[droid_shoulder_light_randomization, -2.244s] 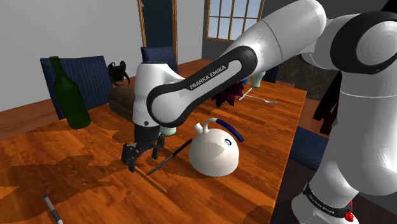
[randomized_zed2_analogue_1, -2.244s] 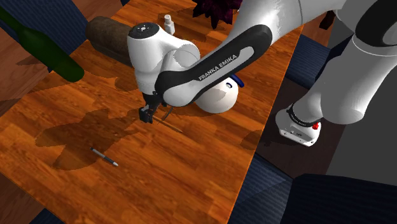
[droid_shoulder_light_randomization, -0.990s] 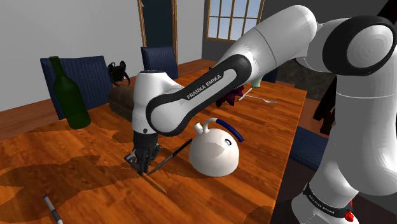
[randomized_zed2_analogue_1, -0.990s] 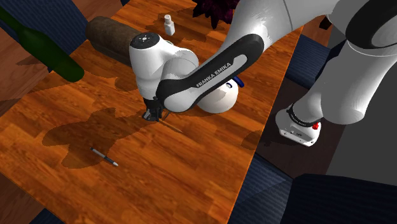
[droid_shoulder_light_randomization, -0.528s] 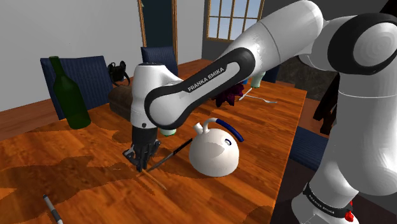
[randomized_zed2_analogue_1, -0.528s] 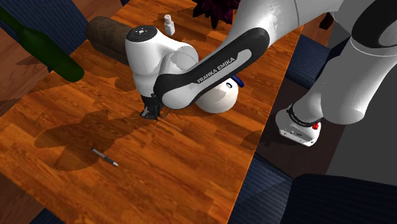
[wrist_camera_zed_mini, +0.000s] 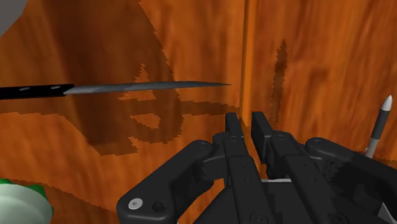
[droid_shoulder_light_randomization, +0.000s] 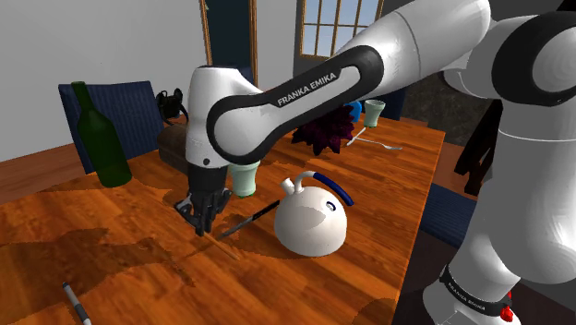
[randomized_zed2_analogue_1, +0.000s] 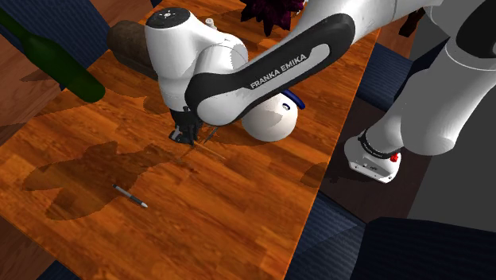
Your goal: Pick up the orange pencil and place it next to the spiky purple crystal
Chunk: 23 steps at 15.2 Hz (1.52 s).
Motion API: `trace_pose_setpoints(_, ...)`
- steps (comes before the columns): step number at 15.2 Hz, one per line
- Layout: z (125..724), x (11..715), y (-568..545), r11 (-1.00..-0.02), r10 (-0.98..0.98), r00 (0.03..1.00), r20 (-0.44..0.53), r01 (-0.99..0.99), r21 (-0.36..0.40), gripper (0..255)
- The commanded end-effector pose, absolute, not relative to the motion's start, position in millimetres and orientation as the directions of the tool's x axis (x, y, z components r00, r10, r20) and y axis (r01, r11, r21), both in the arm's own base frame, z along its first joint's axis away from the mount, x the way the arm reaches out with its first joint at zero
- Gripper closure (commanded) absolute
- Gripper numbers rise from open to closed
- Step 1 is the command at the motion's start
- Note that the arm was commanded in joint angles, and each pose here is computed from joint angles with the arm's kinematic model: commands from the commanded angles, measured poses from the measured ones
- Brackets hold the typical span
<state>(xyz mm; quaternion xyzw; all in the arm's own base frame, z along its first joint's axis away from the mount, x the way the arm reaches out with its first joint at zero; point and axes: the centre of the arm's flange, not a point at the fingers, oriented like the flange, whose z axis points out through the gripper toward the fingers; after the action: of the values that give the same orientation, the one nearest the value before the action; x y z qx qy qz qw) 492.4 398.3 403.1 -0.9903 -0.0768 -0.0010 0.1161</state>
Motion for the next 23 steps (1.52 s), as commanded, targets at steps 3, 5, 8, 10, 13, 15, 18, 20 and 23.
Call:
trace_pose_setpoints(3,423.5,492.7,398.0,-0.961,0.152,0.988,0.02,0.152,-0.23,255)
trace_pose_setpoints(5,434.0,492.7,398.0,-0.961,0.152,0.988,0.02,0.152,-0.23,255)
trace_pose_setpoints(8,449.8,492.7,398.0,-0.961,0.152,0.988,0.02,0.152,-0.23,255)
trace_pose_setpoints(10,460.4,492.7,398.0,-0.961,0.152,0.988,0.02,0.152,-0.23,255)
trace_pose_setpoints(13,476.2,492.7,398.0,-0.961,0.152,0.988,0.02,0.152,-0.23,255)
trace_pose_setpoints(15,486.8,492.7,398.0,-0.961,0.152,0.988,0.02,0.152,-0.23,255)
trace_pose_setpoints(18,502.6,492.7,398.0,-0.961,0.152,0.988,0.02,0.152,-0.23,255)
trace_pose_setpoints(20,513.2,492.7,398.0,-0.961,0.152,0.988,0.02,0.152,-0.23,255)
trace_pose_setpoints(23,529.0,492.7,398.0,-0.961,0.152,0.988,0.02,0.152,-0.23,255)
